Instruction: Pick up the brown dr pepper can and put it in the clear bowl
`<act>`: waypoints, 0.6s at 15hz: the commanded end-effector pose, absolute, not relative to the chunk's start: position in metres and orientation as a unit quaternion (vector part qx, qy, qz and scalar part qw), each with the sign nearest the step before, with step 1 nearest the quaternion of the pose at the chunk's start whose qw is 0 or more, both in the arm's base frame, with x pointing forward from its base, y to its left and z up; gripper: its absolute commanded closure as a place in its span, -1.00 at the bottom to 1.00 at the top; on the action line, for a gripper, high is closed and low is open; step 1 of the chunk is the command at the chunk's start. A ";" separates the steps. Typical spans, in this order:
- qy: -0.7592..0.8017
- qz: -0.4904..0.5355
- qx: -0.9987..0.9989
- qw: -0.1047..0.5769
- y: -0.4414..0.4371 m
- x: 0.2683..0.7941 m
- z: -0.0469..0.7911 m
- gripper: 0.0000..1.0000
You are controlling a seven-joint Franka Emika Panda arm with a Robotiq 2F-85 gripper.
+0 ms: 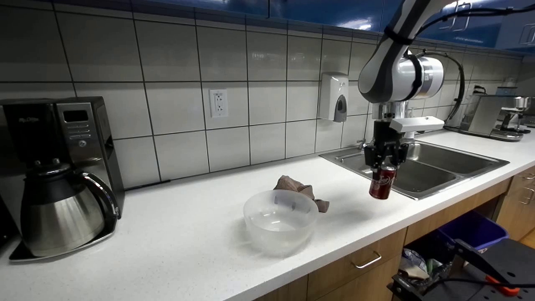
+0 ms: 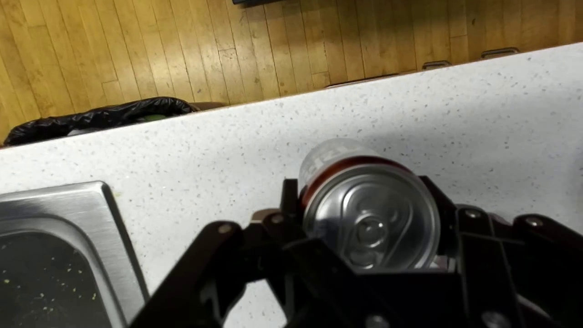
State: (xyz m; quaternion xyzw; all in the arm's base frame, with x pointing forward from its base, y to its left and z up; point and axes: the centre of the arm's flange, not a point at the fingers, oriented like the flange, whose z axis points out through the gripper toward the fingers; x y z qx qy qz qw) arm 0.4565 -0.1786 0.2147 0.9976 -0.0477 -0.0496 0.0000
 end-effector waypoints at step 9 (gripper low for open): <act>0.008 0.029 0.999 0.028 -0.078 0.439 0.302 0.24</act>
